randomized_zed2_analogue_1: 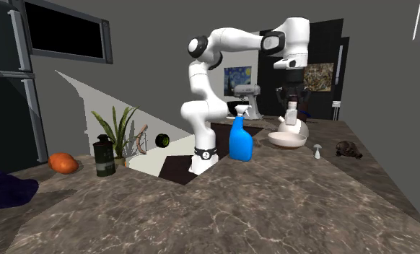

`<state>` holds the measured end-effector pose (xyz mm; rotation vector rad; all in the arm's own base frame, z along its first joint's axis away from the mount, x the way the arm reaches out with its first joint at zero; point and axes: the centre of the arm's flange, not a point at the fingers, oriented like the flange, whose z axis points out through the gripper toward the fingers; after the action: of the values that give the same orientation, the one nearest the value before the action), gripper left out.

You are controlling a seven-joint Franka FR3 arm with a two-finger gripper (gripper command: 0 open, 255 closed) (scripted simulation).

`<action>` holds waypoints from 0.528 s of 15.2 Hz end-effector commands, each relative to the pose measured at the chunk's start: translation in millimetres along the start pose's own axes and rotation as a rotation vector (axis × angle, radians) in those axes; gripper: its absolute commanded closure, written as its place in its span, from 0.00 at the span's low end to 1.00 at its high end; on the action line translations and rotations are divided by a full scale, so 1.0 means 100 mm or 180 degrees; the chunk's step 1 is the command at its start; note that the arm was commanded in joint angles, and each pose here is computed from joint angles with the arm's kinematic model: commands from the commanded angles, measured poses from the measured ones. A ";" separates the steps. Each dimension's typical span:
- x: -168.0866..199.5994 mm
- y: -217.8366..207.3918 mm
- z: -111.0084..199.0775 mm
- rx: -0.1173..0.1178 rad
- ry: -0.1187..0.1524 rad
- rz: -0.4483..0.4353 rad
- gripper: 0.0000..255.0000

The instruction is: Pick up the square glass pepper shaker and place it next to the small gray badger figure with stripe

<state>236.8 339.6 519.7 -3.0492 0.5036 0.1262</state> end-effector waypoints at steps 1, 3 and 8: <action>-0.21 -0.14 0.02 0.0000 -0.0001 0.0004 1.00; -0.43 -0.28 0.04 0.0000 -0.0001 0.0004 1.00; -0.98 -0.64 0.10 0.0000 -0.0001 0.0004 1.00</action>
<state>171.1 420.3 519.8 -3.0500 0.5034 0.1257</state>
